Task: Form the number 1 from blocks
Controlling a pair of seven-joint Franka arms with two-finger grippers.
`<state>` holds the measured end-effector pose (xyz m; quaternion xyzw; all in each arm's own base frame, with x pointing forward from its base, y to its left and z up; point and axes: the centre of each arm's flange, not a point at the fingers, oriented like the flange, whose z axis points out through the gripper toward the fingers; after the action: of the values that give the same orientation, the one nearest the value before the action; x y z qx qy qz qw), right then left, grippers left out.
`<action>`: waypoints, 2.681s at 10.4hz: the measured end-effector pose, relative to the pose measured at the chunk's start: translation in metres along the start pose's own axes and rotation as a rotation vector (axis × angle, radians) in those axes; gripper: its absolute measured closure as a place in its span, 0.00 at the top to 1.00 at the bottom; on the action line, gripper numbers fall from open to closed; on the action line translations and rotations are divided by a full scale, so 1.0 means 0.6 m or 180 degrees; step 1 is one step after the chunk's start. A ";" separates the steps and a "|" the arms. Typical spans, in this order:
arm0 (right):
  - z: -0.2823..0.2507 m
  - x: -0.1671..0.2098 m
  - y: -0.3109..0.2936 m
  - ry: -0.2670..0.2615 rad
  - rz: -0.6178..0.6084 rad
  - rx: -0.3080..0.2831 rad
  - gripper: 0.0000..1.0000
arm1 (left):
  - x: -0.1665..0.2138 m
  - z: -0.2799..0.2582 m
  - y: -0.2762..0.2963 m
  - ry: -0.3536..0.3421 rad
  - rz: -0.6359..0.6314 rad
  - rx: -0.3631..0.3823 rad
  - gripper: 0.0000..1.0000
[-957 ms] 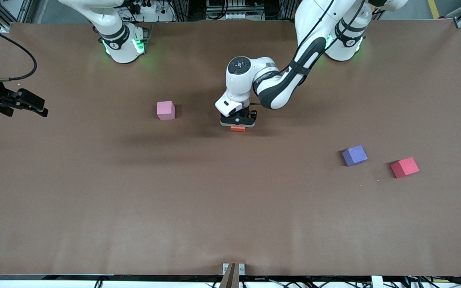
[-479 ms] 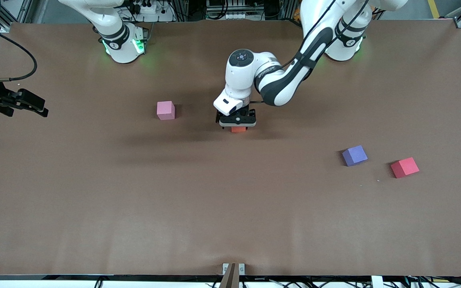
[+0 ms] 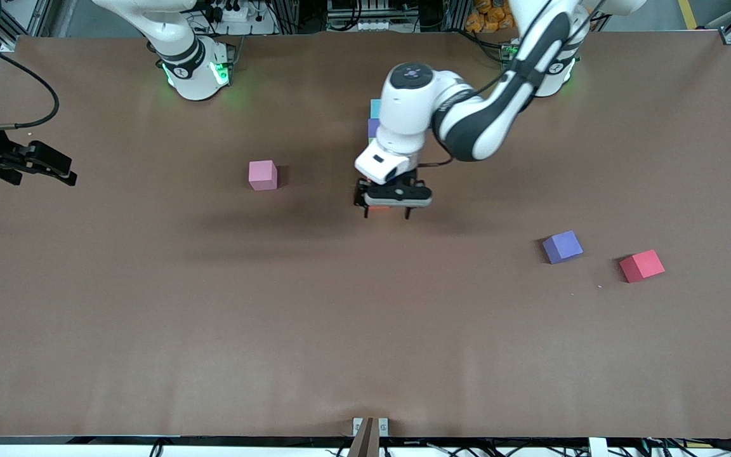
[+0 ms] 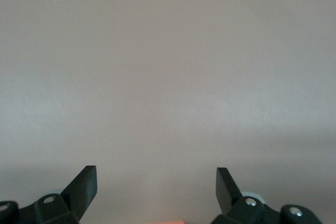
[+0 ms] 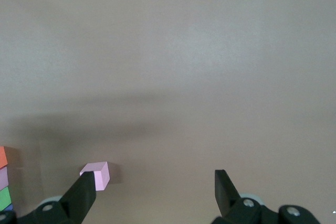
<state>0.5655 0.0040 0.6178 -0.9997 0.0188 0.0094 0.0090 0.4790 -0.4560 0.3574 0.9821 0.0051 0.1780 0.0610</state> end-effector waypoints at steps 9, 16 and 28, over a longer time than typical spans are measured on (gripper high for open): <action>0.001 0.000 -0.001 -0.0002 -0.0003 0.0001 1.00 | 0.260 -0.265 -0.348 -0.0564 0.0128 0.0476 1.00; -0.003 0.000 0.001 0.0010 0.0003 0.0001 1.00 | 0.314 -0.390 -0.480 -0.1026 -0.0256 0.0654 1.00; -0.003 -0.001 0.001 -0.0001 0.0002 0.0000 1.00 | 0.320 -0.494 -0.552 -0.0935 -0.0174 0.0442 1.00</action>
<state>0.5651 0.0036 0.6196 -0.9997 0.0191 0.0095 0.0091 0.5588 -0.0859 0.6592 0.9989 0.0352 0.0300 -0.0020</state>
